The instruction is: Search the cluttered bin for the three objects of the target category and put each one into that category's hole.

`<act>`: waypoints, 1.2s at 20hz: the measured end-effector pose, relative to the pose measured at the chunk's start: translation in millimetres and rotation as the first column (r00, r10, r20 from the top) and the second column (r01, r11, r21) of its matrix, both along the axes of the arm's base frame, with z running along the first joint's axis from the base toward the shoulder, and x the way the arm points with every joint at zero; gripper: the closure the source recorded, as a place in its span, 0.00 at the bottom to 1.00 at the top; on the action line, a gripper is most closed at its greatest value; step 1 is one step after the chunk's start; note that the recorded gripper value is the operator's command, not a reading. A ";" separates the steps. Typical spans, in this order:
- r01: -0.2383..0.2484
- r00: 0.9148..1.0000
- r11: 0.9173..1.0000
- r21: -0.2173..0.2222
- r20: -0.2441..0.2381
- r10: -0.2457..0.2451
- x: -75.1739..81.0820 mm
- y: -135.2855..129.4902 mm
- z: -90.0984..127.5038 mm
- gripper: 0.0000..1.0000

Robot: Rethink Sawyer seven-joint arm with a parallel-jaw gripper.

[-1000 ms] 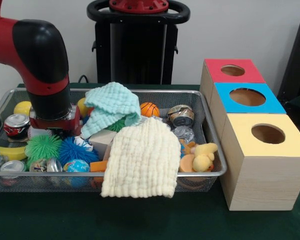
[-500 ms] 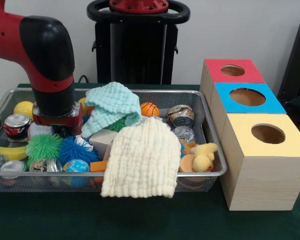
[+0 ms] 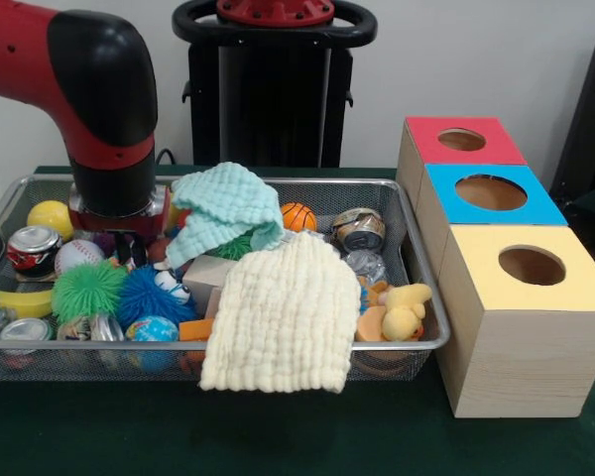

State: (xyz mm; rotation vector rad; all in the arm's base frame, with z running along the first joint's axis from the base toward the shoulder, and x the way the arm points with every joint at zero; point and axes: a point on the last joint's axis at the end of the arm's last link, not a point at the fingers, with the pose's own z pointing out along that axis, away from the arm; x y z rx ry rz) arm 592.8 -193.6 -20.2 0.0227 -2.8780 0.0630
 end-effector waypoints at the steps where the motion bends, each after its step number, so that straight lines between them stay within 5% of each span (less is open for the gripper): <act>1: 0.000 1.000 1.000 -0.001 -0.006 0.000 0.9 0.1 2.4 1.00; 24: 0.034 0.996 0.999 0.015 -0.083 -0.032 6.7 4.7 34.9 1.00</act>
